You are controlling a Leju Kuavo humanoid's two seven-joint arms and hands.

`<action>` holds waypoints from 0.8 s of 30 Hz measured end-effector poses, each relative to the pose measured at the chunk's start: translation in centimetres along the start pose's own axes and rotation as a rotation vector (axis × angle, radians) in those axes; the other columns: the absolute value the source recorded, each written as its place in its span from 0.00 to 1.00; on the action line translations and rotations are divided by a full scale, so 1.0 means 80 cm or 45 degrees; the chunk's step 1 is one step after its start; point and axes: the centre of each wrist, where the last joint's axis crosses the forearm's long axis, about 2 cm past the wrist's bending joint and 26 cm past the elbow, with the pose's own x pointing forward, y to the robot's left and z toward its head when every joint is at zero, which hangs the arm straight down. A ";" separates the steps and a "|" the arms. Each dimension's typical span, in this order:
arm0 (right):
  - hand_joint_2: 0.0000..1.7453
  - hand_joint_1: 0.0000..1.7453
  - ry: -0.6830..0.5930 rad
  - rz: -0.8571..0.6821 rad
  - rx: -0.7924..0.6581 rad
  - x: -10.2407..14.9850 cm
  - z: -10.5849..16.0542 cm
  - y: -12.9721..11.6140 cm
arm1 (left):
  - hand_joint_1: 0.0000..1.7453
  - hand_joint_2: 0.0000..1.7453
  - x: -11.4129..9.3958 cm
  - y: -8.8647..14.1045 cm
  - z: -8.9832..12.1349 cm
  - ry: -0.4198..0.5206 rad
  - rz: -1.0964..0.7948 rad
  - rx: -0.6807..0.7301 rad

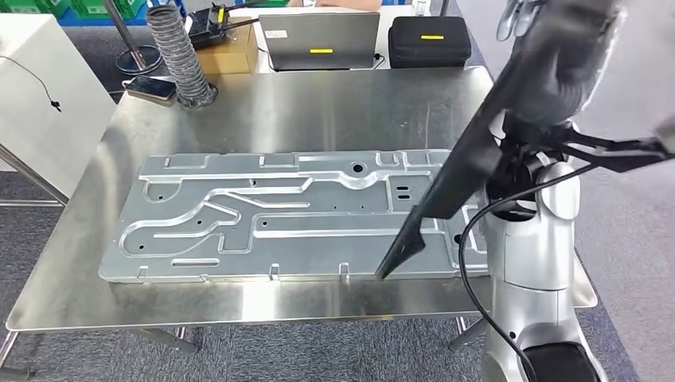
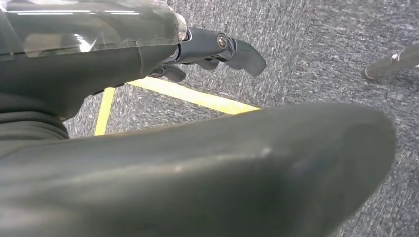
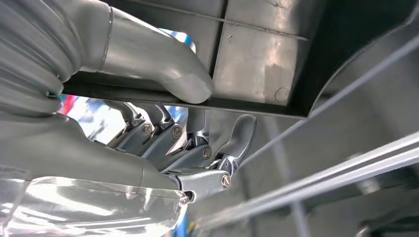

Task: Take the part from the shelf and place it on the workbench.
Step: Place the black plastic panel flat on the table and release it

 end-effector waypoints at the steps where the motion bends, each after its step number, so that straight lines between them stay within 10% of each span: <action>1: 1.00 1.00 0.033 0.065 -0.012 -0.005 0.000 -0.007 | 0.00 0.00 0.000 0.001 0.000 0.001 0.000 0.002; 14: 1.00 1.00 0.499 0.847 0.147 -0.089 -0.025 -0.072 | 0.00 0.00 0.005 0.006 -0.002 -0.017 -0.031 -0.010; 24: 1.00 1.00 0.917 1.066 0.500 -0.157 0.004 -0.037 | 0.00 0.00 0.010 0.004 -0.004 -0.030 -0.065 -0.031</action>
